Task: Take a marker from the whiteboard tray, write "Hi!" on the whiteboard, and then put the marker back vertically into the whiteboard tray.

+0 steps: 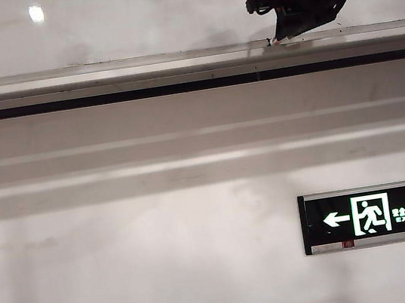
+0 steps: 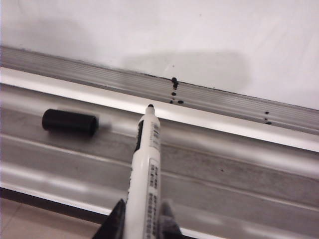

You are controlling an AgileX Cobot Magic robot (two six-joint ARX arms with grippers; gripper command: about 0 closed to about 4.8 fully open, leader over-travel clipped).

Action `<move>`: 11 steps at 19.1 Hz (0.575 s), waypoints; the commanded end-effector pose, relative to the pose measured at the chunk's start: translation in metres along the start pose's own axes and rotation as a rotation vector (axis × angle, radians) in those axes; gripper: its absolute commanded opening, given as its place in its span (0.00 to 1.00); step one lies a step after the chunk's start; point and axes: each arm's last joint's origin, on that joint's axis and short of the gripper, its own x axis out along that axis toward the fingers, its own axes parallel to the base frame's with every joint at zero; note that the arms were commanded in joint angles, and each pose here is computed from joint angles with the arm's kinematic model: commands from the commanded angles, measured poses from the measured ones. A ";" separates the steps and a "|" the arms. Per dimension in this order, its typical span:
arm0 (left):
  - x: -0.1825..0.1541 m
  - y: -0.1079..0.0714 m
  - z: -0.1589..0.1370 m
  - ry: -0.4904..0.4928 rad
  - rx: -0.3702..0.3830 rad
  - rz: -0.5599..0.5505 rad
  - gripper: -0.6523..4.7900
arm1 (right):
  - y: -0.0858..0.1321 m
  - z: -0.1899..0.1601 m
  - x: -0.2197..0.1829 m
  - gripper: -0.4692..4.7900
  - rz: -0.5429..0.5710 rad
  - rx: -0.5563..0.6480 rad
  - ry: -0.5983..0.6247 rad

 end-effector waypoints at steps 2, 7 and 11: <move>-0.002 -0.001 0.003 -0.019 0.011 -0.005 0.11 | 0.000 0.002 0.003 0.09 -0.001 0.043 -0.031; -0.001 -0.001 0.003 -0.019 0.011 -0.005 0.11 | 0.001 0.005 0.009 0.09 -0.001 0.071 -0.045; -0.001 -0.001 0.003 -0.019 0.011 -0.005 0.11 | 0.001 0.002 0.013 0.09 0.000 0.100 -0.039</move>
